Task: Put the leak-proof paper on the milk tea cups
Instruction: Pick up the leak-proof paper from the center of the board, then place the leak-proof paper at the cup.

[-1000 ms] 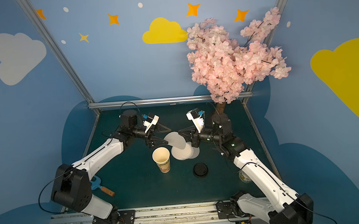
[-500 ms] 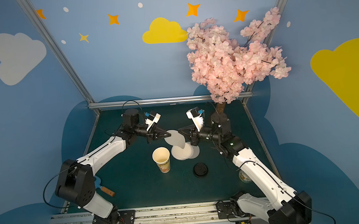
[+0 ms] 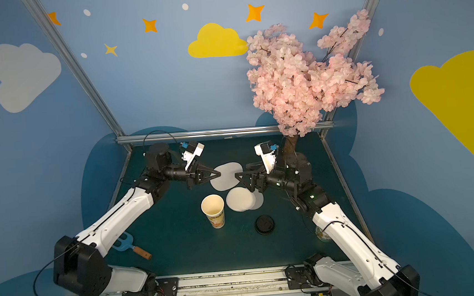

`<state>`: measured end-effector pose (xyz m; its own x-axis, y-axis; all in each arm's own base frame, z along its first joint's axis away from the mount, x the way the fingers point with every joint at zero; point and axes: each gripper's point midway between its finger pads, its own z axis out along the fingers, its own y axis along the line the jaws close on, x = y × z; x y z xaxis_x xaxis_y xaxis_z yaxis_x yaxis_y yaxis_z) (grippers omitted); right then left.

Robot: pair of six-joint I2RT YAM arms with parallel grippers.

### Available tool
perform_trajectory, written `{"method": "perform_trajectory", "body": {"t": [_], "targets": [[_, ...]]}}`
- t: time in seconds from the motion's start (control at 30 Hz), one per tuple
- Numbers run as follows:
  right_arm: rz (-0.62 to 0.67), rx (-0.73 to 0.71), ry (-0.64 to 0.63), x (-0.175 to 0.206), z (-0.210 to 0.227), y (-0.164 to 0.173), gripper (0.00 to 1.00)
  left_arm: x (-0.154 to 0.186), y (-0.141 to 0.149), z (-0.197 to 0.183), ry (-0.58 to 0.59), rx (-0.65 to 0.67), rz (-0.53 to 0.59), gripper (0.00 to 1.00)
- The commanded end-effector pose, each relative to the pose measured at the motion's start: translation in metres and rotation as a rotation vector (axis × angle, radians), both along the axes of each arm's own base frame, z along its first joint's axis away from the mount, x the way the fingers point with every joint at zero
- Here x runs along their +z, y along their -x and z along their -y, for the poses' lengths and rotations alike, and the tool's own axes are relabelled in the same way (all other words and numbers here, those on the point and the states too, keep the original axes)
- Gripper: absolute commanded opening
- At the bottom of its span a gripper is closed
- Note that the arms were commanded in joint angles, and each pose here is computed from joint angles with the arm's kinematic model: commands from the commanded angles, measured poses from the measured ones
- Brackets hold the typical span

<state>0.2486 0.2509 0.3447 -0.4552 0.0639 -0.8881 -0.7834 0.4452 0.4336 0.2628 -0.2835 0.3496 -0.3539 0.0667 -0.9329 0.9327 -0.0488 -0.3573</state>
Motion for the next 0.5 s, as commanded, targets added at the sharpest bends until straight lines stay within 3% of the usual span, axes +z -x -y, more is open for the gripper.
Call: {"method": "perform_trajectory", "body": {"t": [0.0, 0.13, 0.3, 0.47], "targets": [[-0.052, 0.020, -0.033, -0.005, -0.002, 0.003, 0.81, -0.008, 0.009, -0.002, -0.002, 0.053, -0.189, 0.03], [-0.117, 0.075, -0.054, -0.016, -0.012, 0.005, 0.81, -0.028, 0.004, -0.010, -0.001, 0.197, -0.380, 0.03], [-0.251, 0.180, -0.074, -0.034, -0.031, 0.008, 0.78, -0.059, -0.004, -0.024, -0.013, 0.340, -0.518, 0.03], [-0.346, 0.263, -0.003, -0.063, -0.049, 0.008, 0.70, -0.078, -0.018, -0.042, -0.033, 0.442, -0.631, 0.03]]}}
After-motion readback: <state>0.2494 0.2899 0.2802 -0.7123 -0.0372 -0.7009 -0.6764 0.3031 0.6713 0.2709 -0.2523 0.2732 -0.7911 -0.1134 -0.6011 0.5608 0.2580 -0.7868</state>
